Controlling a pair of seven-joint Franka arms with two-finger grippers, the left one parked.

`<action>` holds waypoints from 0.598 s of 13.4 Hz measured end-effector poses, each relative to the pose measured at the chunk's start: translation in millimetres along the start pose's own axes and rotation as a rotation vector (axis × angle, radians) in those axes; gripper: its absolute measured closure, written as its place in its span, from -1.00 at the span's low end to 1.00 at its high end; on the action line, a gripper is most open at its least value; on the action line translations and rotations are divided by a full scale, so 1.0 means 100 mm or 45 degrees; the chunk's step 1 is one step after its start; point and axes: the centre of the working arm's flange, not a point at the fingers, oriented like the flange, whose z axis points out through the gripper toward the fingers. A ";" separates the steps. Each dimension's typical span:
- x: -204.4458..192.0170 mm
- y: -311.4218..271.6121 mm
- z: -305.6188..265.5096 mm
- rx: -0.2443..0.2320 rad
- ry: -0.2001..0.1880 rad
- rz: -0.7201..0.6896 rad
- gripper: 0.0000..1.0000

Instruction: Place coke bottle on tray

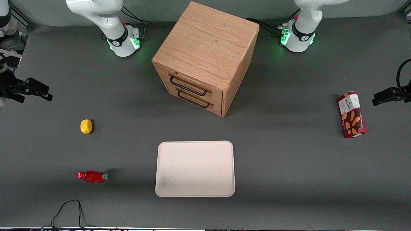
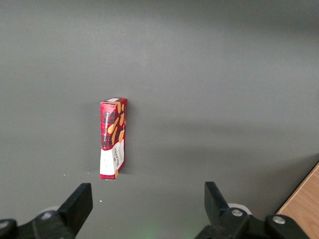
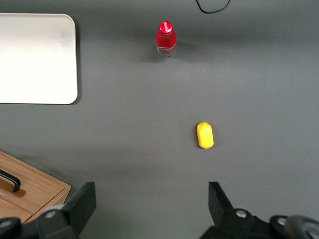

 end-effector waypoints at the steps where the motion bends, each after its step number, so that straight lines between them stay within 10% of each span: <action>1: 0.00 0.00 0.00 0.000 0.000 0.000 -1.00; 8: 0.00 0.03 0.00 0.000 -0.002 0.007 -1.00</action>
